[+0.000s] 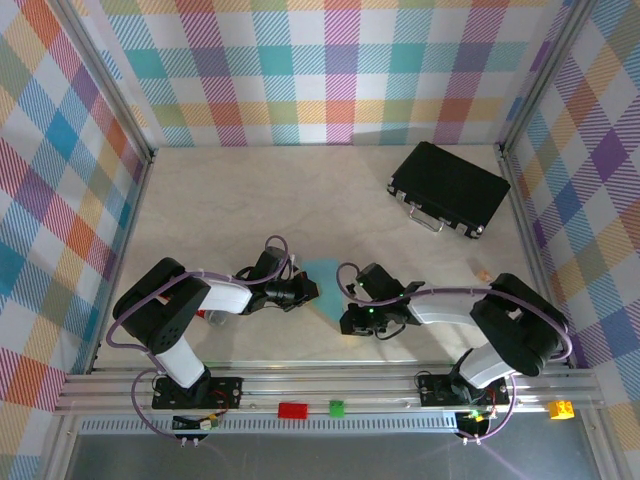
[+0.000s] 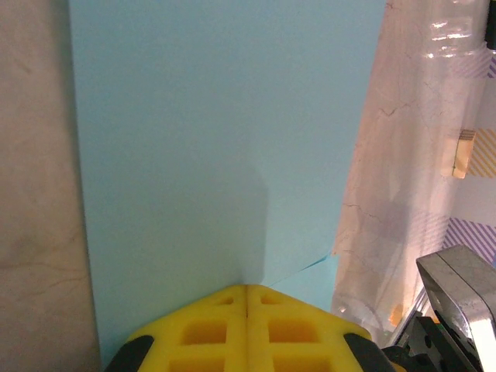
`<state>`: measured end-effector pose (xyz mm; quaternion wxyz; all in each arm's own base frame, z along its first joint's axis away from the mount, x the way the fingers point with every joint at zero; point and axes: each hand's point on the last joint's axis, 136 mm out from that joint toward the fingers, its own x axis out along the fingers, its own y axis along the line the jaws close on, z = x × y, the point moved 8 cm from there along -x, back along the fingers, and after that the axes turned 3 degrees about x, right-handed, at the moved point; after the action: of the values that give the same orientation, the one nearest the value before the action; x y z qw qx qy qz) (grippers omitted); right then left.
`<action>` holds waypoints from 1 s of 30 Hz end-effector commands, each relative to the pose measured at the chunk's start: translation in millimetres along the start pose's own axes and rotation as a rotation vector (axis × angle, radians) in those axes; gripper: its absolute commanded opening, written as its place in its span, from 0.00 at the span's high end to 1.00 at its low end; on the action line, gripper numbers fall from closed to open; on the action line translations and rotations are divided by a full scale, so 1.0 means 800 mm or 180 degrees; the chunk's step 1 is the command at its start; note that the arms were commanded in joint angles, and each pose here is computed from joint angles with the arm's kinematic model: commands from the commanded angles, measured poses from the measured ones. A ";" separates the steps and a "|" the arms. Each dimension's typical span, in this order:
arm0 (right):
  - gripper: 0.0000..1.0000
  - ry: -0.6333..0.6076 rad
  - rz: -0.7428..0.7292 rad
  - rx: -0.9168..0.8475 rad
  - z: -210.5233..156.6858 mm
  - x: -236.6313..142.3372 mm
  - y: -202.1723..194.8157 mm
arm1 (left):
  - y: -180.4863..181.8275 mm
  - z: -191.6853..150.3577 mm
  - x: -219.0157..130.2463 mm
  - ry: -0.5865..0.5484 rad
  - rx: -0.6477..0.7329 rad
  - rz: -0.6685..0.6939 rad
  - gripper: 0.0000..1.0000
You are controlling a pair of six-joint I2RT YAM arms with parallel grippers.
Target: Fold a paper plane with a square sheet of paper (pick it up from the middle)
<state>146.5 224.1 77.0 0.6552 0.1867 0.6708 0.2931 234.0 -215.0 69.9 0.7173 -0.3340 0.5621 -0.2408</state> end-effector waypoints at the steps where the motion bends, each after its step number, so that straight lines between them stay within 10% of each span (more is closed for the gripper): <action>1: 0.86 -0.0052 -0.0007 -0.0030 0.000 -0.011 0.002 | 0.043 -0.019 -0.002 0.0032 -0.0207 0.0542 1.00; 30: 0.52 -0.2036 -0.1147 0.0264 0.067 -0.098 0.010 | -0.019 0.008 -0.027 -0.0011 0.0192 -0.0032 0.92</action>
<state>203.1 197.9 136.9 0.8536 0.1804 0.4768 0.1071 234.7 -211.0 88.1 0.7267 -0.3272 0.5483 -0.2536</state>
